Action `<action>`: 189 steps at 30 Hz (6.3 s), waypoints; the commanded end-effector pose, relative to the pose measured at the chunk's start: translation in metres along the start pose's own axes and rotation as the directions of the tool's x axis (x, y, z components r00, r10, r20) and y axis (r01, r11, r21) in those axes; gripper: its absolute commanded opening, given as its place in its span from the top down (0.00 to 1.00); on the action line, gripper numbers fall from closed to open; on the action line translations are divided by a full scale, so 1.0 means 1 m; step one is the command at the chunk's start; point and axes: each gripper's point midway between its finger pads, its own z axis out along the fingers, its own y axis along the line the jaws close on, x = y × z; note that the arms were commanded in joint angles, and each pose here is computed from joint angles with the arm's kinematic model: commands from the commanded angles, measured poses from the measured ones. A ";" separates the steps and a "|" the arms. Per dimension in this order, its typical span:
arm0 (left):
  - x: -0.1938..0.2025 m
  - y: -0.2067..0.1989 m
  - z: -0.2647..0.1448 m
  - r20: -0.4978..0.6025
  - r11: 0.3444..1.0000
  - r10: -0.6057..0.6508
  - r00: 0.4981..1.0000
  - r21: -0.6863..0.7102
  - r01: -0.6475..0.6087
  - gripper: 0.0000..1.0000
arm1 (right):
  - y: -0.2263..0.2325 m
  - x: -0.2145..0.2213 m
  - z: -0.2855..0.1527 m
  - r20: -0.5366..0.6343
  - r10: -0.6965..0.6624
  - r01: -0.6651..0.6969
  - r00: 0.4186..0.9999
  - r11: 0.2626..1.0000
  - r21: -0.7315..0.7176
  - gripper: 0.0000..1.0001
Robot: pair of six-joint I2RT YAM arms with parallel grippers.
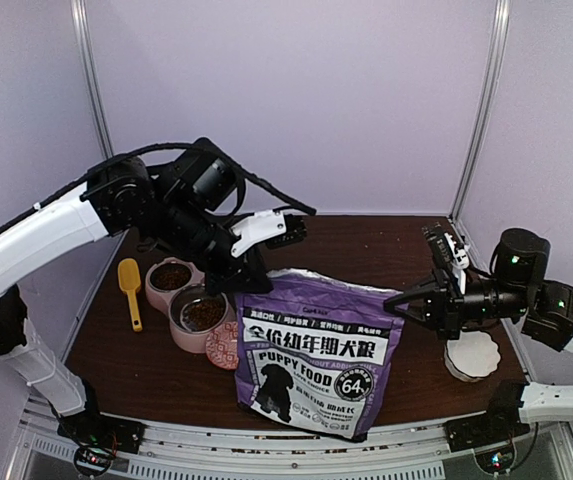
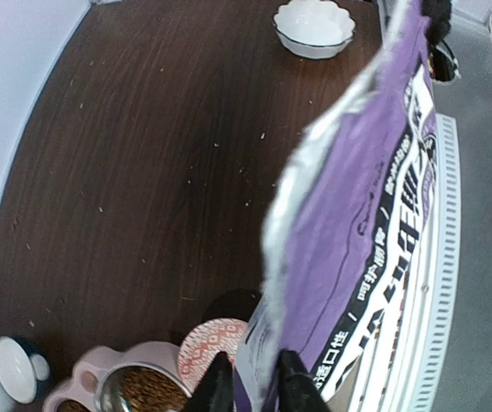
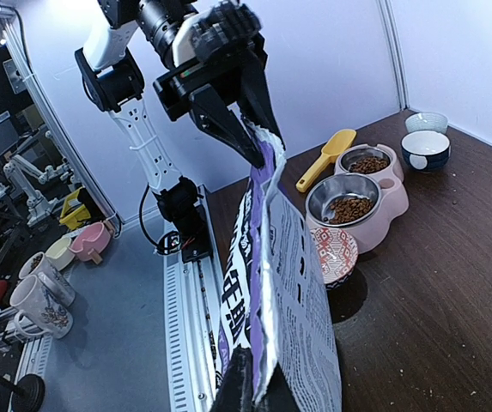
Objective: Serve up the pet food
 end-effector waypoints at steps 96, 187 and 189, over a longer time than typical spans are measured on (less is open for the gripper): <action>-0.034 -0.033 0.003 0.465 0.926 -0.282 0.839 0.361 0.112 1.00 | 0.002 -0.027 0.102 -0.531 -0.124 0.113 0.838 0.992 -0.053 1.00; -0.031 -0.002 -0.018 0.511 0.950 -0.283 0.812 0.264 0.164 1.00 | -0.046 0.022 -0.026 -0.653 -0.011 0.298 0.757 0.896 0.330 0.88; -0.031 -0.001 -0.018 0.510 0.950 -0.283 0.813 0.264 0.165 1.00 | -0.046 0.021 -0.029 -0.651 -0.012 0.301 0.759 0.893 0.335 0.93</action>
